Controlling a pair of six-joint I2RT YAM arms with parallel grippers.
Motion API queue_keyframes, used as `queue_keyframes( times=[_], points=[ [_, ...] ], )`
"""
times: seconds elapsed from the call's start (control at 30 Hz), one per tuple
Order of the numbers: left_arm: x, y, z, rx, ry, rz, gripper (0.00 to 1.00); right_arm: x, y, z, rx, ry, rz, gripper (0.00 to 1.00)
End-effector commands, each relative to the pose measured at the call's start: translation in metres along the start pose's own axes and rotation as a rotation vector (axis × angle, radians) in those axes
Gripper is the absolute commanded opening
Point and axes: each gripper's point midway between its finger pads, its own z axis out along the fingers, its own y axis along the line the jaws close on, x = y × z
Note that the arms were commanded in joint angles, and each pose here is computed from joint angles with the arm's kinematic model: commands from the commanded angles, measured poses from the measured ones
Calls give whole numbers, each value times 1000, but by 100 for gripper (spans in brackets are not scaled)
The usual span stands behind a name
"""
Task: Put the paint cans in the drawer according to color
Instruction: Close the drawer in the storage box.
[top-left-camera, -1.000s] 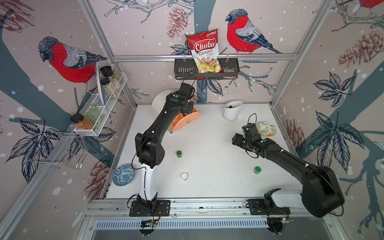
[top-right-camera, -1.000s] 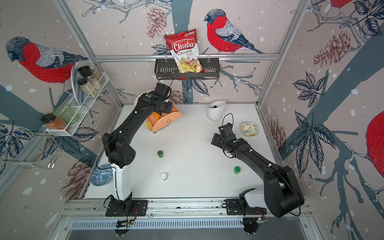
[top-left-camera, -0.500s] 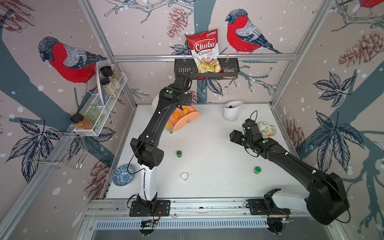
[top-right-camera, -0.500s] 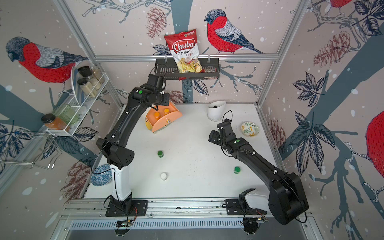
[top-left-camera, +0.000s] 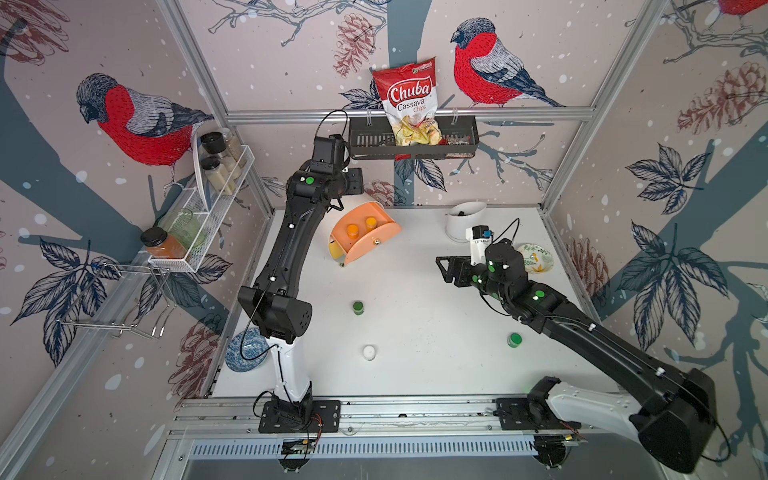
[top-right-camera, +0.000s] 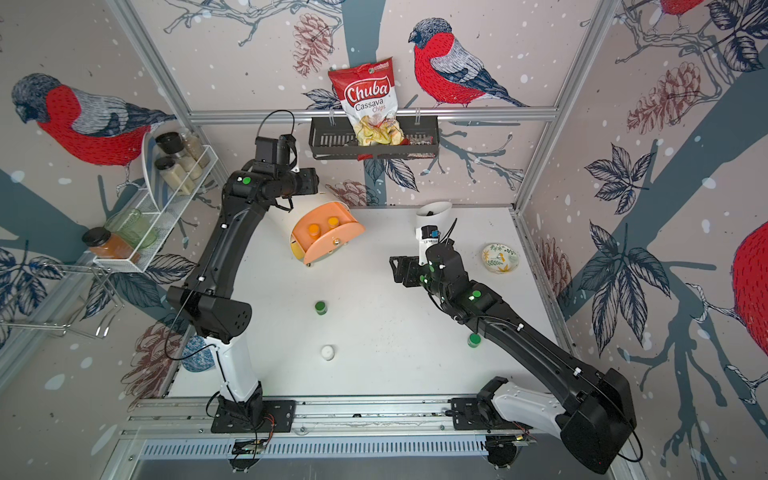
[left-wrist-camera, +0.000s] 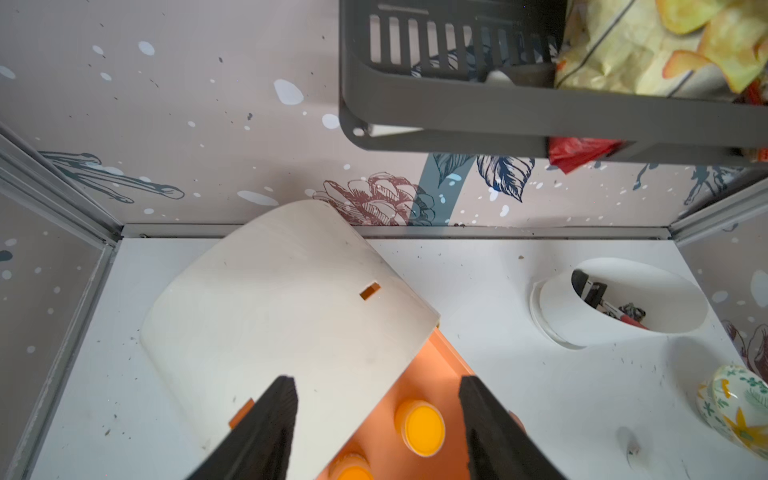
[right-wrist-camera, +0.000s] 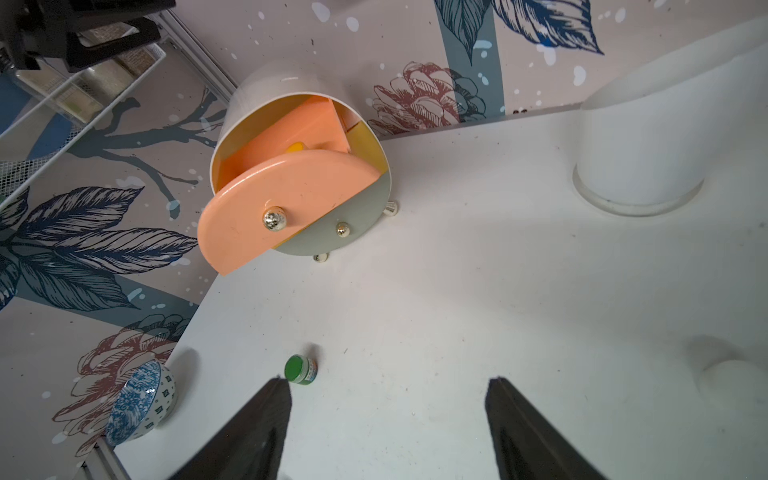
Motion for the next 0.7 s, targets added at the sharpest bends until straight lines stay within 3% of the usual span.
queue_keyframes(
  times=[0.0, 0.2, 0.37, 0.5, 0.67],
  points=[
    [-34, 9, -2, 53, -127, -40, 68, -16, 20, -2, -77, -62, -84, 79],
    [-44, 60, 16, 67, -185, -89, 77, -29, 57, 3, -172, -114, -178, 79],
    [-20, 88, 40, 170, -104, -117, 85, -29, 92, 22, -233, -134, -243, 79],
    [-6, 103, 59, 139, -75, -73, 95, -19, 102, 56, -242, -110, -245, 79],
    [13, 128, 87, 106, 21, -88, 95, -9, 113, 90, -233, -37, -240, 79]
  ],
)
